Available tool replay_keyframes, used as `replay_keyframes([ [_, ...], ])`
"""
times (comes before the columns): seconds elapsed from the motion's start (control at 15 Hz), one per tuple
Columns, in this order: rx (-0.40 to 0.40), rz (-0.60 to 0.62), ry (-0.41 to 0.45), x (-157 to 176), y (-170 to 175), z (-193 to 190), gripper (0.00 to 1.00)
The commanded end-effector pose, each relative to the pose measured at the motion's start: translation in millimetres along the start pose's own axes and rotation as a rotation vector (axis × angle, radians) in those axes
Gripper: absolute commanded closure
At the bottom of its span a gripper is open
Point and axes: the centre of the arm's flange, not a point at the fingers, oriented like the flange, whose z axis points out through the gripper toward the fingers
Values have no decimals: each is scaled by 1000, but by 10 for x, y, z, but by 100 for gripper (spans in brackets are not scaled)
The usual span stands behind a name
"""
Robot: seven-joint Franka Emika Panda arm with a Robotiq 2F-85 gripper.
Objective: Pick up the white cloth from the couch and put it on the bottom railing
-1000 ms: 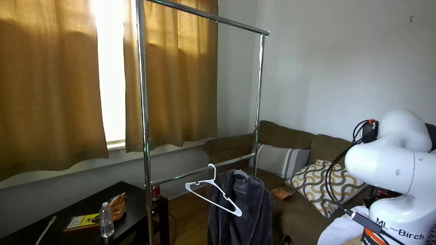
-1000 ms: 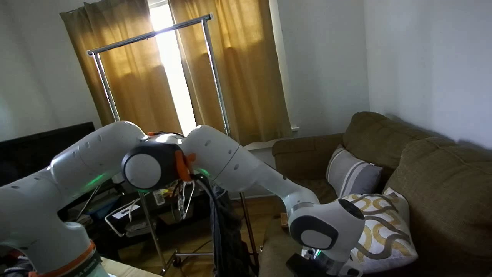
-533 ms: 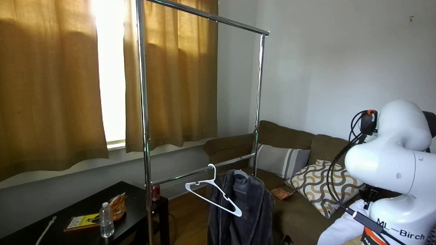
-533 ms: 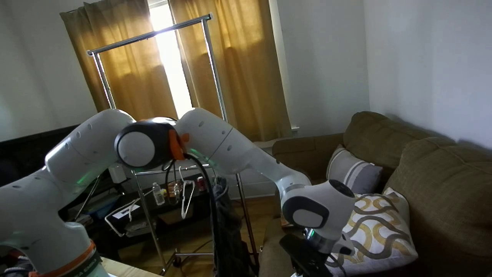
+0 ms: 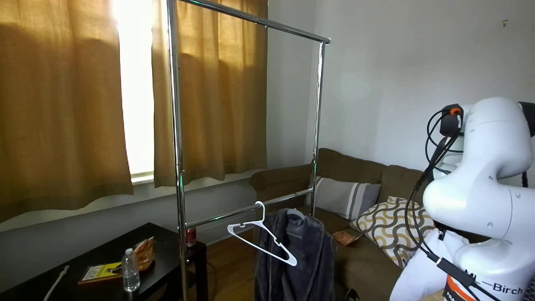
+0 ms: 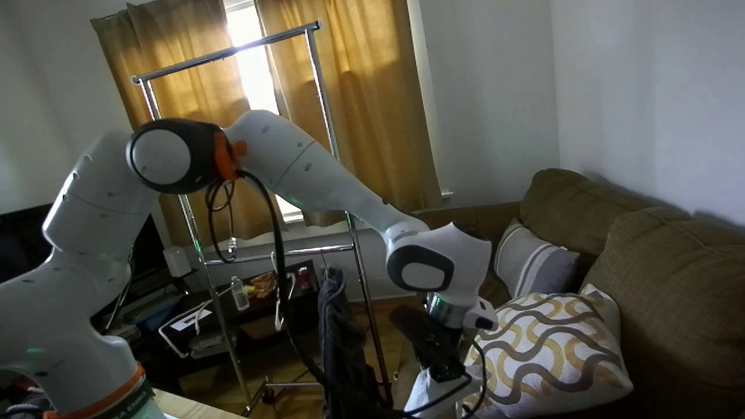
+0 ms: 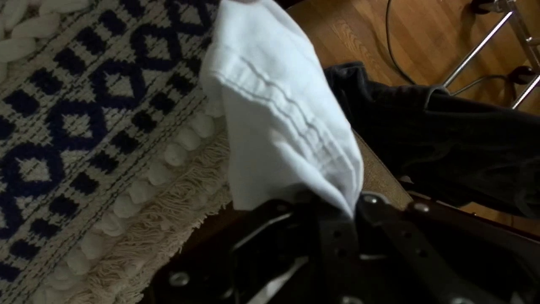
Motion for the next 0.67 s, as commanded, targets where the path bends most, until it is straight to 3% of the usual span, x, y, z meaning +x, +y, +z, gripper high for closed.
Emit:
replay_keyframes([
  [0.0,-22,9,68,-576,-619,-221,99],
  [0.27,-31,24,124,-821,-1032,-429,99],
  [0.33,-24,0,145,-819,-1034,-434,99],
  [0.4,-23,-2,99,-467,-801,-397,94],
  [0.6,-22,-1,120,-635,-970,-452,94],
])
